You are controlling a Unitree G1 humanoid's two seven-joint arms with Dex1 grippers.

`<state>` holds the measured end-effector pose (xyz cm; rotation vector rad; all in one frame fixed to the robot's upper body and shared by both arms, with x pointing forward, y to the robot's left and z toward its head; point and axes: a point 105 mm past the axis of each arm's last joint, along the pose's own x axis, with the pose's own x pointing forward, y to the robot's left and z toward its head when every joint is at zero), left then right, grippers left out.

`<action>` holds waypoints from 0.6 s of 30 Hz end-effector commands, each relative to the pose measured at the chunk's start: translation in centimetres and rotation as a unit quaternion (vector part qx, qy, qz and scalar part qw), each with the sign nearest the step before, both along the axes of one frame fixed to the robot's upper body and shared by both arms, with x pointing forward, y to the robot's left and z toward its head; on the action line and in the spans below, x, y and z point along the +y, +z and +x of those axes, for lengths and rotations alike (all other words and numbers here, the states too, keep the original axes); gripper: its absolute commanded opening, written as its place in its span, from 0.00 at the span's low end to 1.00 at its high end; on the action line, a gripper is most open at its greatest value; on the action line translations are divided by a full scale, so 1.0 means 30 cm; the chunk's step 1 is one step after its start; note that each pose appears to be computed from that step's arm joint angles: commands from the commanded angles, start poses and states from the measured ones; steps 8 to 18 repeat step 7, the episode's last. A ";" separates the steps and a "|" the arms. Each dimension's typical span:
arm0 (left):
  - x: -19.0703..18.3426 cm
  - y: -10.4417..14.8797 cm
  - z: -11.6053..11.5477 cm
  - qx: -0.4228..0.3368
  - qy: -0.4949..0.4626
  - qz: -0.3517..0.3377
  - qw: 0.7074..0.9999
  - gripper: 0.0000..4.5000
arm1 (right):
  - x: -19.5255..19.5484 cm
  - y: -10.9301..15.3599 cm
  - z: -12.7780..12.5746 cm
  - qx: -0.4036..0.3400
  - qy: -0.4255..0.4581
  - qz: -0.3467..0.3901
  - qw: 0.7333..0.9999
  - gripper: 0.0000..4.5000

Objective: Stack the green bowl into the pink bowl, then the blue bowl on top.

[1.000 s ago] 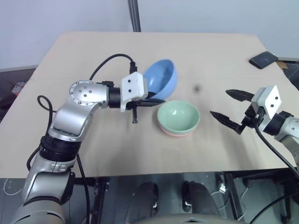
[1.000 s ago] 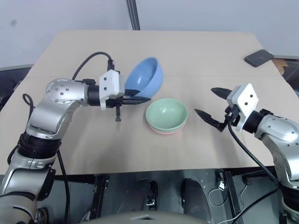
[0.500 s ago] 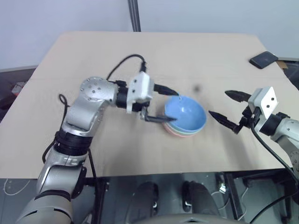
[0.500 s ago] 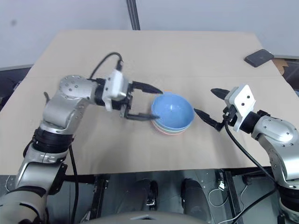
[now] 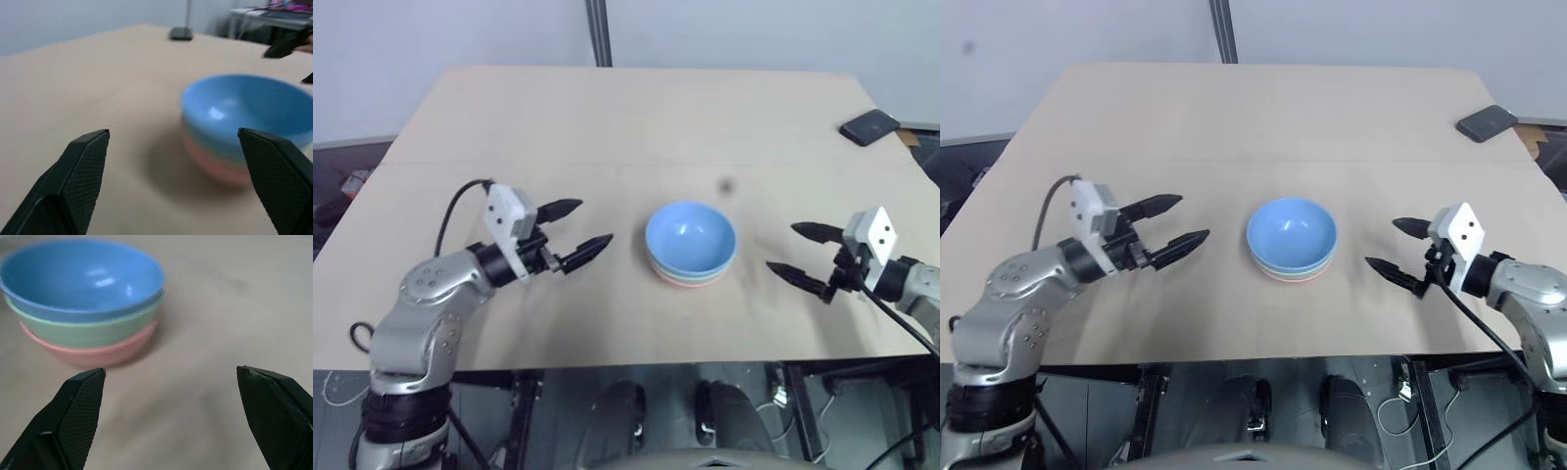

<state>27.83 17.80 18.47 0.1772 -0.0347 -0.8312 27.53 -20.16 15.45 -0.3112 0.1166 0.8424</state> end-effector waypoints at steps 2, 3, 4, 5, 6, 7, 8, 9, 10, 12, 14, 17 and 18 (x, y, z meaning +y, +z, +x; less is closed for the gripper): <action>0.081 -0.001 -0.072 -0.005 0.049 0.021 0.999 0.99 | -0.108 0.040 -0.044 -0.011 -0.027 -0.017 0.999 1.00; 0.094 -0.012 -0.086 0.002 0.055 0.023 0.998 0.99 | -0.123 0.037 -0.054 -0.006 -0.029 -0.021 0.999 1.00; 0.101 -0.019 -0.095 0.006 0.058 0.024 0.998 0.99 | -0.132 0.035 -0.060 -0.003 -0.030 -0.022 0.999 1.00; 0.106 -0.026 -0.101 0.009 0.061 0.028 0.998 0.99 | -0.136 0.032 -0.065 0.001 -0.029 -0.024 0.999 1.00; 0.114 -0.033 -0.104 0.014 0.064 0.034 0.997 0.99 | -0.136 0.031 -0.067 0.004 -0.026 -0.025 0.999 1.00; 0.118 -0.038 -0.107 0.018 0.067 0.038 0.997 0.99 | -0.137 0.030 -0.069 0.005 -0.023 -0.026 0.999 1.00; 0.118 -0.038 -0.107 0.018 0.067 0.038 0.997 0.99 | -0.137 0.030 -0.069 0.005 -0.023 -0.026 0.999 1.00; 0.118 -0.038 -0.107 0.018 0.067 0.038 0.997 0.99 | -0.137 0.030 -0.069 0.005 -0.023 -0.026 0.999 1.00; 0.118 -0.038 -0.107 0.018 0.067 0.038 0.997 0.99 | -0.137 0.030 -0.069 0.005 -0.023 -0.026 0.999 1.00; 0.118 -0.038 -0.107 0.018 0.067 0.038 0.997 0.99 | -0.137 0.030 -0.069 0.005 -0.023 -0.026 0.999 1.00; 0.118 -0.038 -0.107 0.018 0.067 0.038 0.997 0.99 | -0.137 0.030 -0.069 0.005 -0.023 -0.026 0.999 1.00; 0.118 -0.038 -0.107 0.018 0.067 0.038 0.997 0.99 | -0.137 0.030 -0.069 0.005 -0.023 -0.026 0.999 1.00; 0.118 -0.038 -0.107 0.018 0.067 0.038 0.997 0.99 | -0.137 0.030 -0.069 0.005 -0.023 -0.026 0.999 1.00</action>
